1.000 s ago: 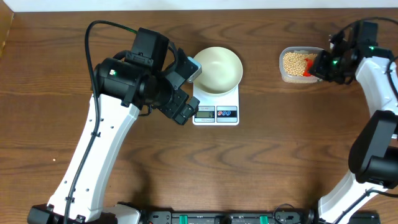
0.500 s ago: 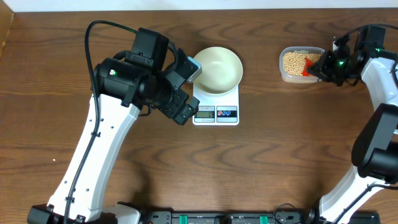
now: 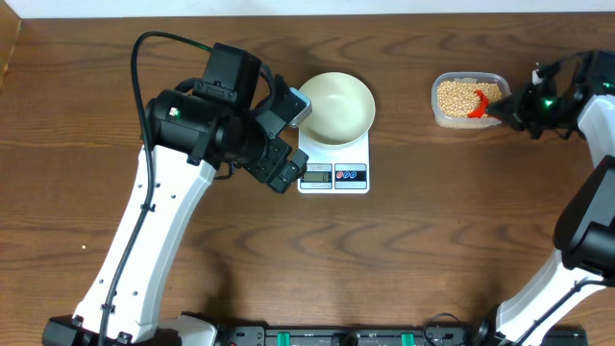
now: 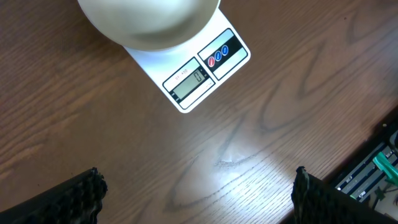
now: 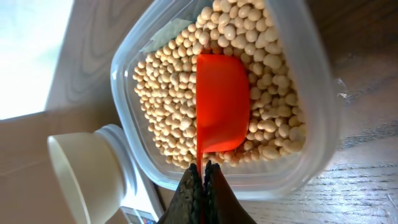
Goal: Scoop item into bowl and weigh 50g on scale
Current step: 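Lower the red scoop into the soybeans with the right gripper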
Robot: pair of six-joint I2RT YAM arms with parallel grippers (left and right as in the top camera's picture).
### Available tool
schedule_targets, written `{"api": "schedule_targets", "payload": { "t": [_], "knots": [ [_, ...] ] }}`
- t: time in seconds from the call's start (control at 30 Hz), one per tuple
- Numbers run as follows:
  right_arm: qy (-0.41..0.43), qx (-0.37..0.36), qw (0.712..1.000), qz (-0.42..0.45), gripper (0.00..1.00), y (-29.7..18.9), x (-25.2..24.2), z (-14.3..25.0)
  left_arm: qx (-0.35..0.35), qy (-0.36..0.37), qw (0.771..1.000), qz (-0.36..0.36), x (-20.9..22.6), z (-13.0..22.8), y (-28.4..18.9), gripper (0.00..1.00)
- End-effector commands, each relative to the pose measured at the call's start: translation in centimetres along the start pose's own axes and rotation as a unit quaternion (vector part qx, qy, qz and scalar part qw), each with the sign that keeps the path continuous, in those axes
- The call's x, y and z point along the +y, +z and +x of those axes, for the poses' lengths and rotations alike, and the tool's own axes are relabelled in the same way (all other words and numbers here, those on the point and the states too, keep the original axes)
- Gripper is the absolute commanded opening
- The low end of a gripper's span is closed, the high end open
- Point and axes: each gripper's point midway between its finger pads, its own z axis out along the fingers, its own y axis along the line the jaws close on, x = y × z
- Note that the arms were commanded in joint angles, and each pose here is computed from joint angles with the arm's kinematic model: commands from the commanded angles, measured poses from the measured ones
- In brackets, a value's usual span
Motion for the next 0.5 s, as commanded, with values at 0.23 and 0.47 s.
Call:
{"api": "schedule_targets", "payload": {
  "t": [0.23,0.47],
  "knots": [
    [0.013,0.004,0.997,-0.07,0.01,-1.1,0.9,-0.3,-0.01,-0.001,1.0,-0.007,-0.1,-0.2,-0.7,0.98],
    [0.021,-0.002,0.996,-0.089,0.01,-2.0,0.7,-0.7,-0.01,-0.001,1.0,-0.007,-0.1,-0.2,-0.7,0.98]
  ]
}}
